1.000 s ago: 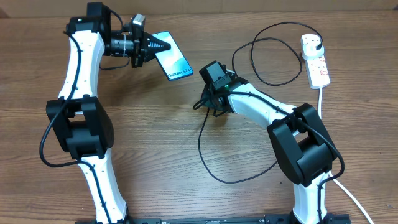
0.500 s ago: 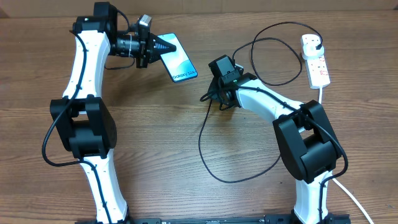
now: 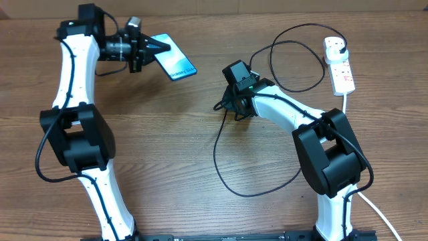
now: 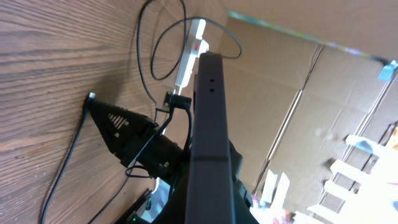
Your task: Plug charger to phone and switch on socket
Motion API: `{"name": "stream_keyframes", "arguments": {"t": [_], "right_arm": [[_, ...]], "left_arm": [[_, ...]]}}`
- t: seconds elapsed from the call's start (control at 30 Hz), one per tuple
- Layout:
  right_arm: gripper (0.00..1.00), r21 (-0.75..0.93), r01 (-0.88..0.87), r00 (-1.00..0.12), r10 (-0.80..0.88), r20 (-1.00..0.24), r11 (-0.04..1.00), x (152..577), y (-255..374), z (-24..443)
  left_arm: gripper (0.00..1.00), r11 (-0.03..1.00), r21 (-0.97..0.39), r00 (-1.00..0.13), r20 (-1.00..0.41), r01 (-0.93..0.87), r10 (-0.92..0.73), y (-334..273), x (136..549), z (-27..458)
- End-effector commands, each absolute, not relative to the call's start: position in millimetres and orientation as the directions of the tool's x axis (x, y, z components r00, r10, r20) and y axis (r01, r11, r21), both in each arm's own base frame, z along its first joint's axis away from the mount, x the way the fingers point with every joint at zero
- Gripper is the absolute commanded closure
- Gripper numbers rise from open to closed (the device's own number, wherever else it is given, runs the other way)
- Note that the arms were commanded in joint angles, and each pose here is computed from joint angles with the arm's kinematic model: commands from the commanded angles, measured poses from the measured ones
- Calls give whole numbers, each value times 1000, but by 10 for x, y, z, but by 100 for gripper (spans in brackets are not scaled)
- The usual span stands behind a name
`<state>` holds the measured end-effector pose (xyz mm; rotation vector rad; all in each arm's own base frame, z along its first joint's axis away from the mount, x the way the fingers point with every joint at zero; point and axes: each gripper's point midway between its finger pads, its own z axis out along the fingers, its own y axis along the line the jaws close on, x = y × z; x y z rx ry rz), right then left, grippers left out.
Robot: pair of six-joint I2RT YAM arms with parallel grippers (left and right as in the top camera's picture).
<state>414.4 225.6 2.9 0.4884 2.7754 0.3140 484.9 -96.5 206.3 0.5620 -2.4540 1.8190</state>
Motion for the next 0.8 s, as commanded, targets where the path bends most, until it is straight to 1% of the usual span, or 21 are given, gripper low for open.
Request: {"name": "stream_keyframes", "arguments": {"t": [0.0, 0.1, 0.3, 0.43, 0.5, 0.57, 0.6, 0.63, 0.77], "right_arm": [[74, 220, 297, -925, 337, -175, 929, 3935, 2264, -303], [76, 226, 295, -927, 335, -169, 928, 3937, 2286, -342], [78, 279, 286, -946, 317, -71, 917, 3825, 2444, -571], [81, 277, 288, -947, 316, -62, 917, 3809, 2443, -597], [84, 269, 291, -947, 316, -56, 918, 3789, 2429, -602], [90, 253, 298, -946, 320, -50, 921, 3762, 2400, -614], [95, 245, 299, -946, 320, -49, 922, 3751, 2389, -619], [96, 239, 301, -946, 320, -47, 923, 3739, 2378, -623], [96, 193, 309, -945, 323, -45, 931, 3703, 2298, -622]], "left_arm": [[96, 208, -922, -926, 267, -326, -268, -951, 4863, 2189], [96, 214, -921, -925, 265, -327, -271, -945, 4865, 2177], [96, 242, -912, -924, 260, -330, -281, -945, 4868, 2125], [96, 248, -912, -924, 256, -328, -283, -942, 4869, 2116], [96, 248, -912, -924, 255, -328, -283, -940, 4871, 2116], [96, 253, -910, -924, 254, -328, -286, -936, 4873, 2106], [96, 255, -910, -924, 253, -327, -286, -935, 4872, 2104], [96, 255, -910, -925, 251, -326, -286, -936, 4872, 2104], [96, 254, -911, -925, 252, -326, -285, -936, 4872, 2106]]}}
